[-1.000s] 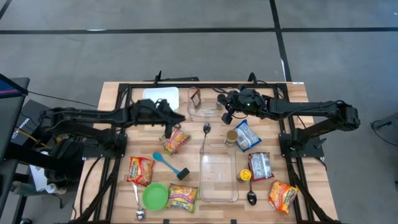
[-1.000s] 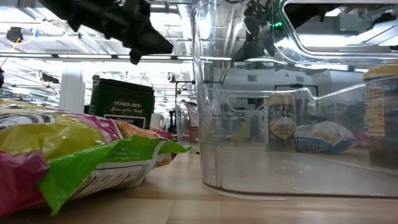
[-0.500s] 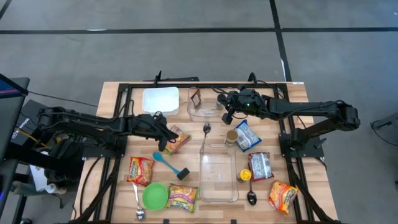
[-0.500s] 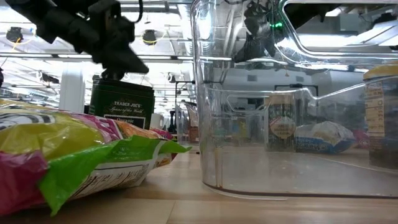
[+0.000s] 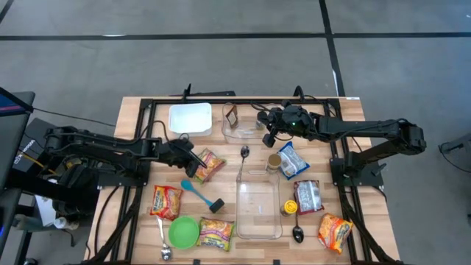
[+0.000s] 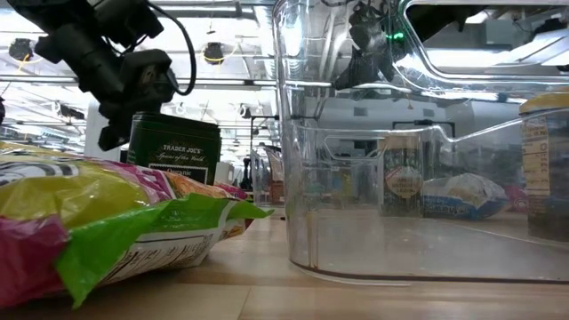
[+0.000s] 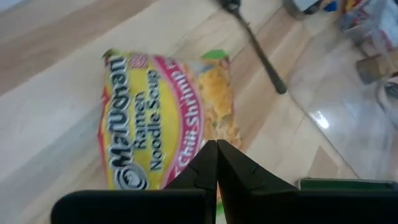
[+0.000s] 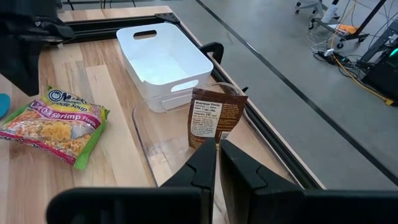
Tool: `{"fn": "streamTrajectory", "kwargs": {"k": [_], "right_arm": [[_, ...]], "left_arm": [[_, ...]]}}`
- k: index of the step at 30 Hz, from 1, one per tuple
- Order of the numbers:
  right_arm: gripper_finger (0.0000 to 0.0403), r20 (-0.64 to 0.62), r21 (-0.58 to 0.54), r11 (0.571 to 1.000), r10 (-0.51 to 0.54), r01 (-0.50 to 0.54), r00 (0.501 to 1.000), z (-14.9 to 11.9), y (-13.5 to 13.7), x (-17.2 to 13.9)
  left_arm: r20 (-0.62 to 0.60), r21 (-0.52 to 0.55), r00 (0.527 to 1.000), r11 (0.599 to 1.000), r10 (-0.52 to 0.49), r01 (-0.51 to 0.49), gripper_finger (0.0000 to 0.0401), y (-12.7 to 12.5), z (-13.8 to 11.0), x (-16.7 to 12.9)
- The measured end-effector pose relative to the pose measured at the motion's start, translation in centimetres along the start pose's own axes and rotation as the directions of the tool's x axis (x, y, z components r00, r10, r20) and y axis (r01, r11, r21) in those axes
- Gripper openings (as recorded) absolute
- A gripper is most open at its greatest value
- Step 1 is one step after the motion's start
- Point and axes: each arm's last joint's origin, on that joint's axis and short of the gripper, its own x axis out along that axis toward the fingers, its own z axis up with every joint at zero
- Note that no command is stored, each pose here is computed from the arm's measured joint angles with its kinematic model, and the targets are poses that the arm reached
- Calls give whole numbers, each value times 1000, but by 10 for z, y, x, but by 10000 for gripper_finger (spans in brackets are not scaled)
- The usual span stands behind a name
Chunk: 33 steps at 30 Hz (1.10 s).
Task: Pick & Place Food Item
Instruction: Put the top green noodle pack into the bottom transparent bin
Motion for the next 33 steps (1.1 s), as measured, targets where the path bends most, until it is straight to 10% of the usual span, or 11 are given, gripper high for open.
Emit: {"fn": "streamTrajectory", "kwargs": {"k": [33], "right_arm": [[14,0,8,1000,0,0,1000,0,0,0]], "left_arm": [[-86,-36,981,983,175,-178,6,14,-11,-2]]}}
